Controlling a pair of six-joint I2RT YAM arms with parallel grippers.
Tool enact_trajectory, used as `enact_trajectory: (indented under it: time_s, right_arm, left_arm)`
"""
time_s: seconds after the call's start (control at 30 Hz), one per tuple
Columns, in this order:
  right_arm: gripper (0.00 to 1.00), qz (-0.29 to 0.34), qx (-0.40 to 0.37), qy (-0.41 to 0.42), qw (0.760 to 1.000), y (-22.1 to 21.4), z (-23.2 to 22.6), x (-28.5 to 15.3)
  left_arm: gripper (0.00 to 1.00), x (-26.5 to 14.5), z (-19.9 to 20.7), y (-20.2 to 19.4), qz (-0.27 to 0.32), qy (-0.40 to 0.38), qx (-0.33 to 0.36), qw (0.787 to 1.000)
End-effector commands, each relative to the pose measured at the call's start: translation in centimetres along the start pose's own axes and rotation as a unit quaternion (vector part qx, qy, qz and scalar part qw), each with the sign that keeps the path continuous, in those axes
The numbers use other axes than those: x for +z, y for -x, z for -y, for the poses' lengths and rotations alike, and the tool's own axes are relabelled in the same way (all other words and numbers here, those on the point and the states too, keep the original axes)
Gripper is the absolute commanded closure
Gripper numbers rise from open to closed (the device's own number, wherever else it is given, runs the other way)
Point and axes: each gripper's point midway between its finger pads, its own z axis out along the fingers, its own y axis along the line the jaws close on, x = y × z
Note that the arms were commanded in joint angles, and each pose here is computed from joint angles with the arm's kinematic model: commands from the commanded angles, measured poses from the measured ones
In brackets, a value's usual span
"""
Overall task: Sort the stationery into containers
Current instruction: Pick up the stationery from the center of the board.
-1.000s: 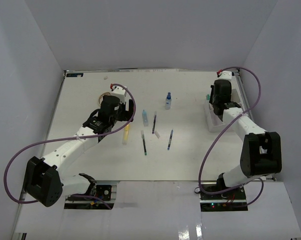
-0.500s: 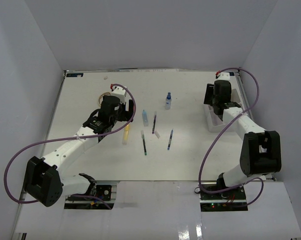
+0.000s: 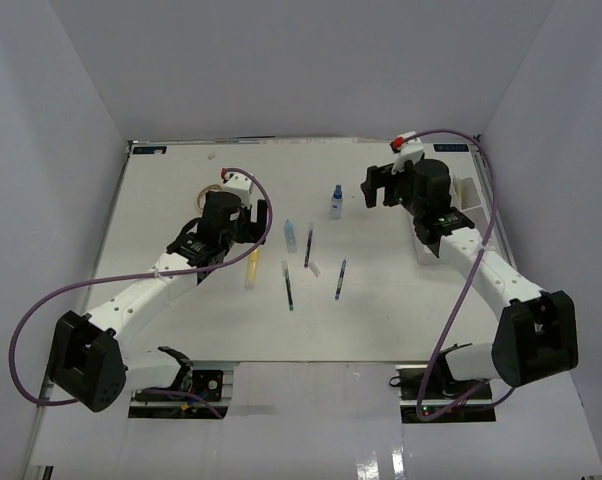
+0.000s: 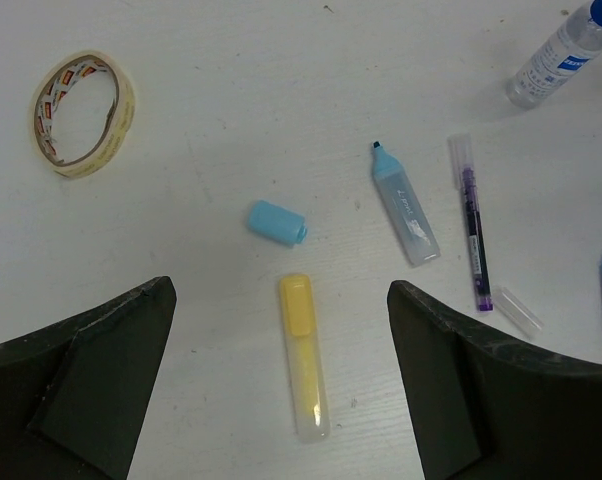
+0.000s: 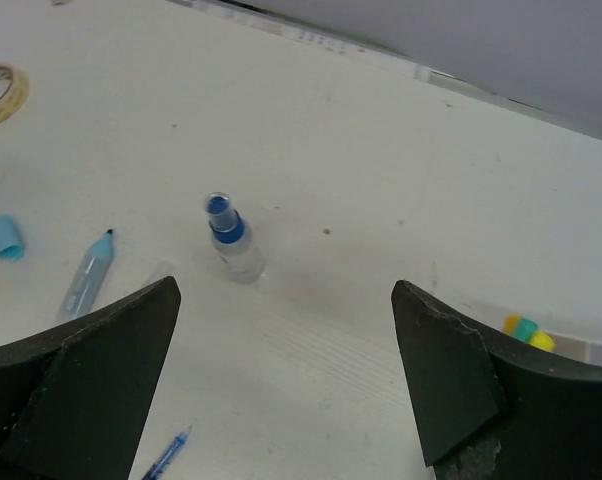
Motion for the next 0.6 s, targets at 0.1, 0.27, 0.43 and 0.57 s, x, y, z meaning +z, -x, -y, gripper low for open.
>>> enact_trajectory:
  time_s: [0.1, 0.27, 0.43, 0.57]
  right_arm:
    - [0.07, 0.013, -0.042, 0.085, 0.995, 1.2, -4.9, 4.3]
    - [0.06, -0.016, -0.041, 0.115, 0.992, -1.2, -7.2, 7.4]
    - [0.06, -0.034, -0.045, 0.107, 0.993, -2.8, -7.6, 10.0]
    - [0.09, -0.044, -0.044, 0.094, 0.994, -3.8, -7.2, 11.5]
  left_arm:
    - [0.02, -0.1, -0.5, 1.4, 0.013, 0.016, -0.003, 1.000]
    - [0.02, 0.0, -0.2, 1.2, 0.009, 0.007, -0.003, 1.000]
    - [0.02, 0.2, 0.2, 1.0, 0.005, -0.002, -0.005, 1.000]
    - [0.02, 0.3, 0.3, 1.0, 0.004, -0.004, -0.006, 1.000]
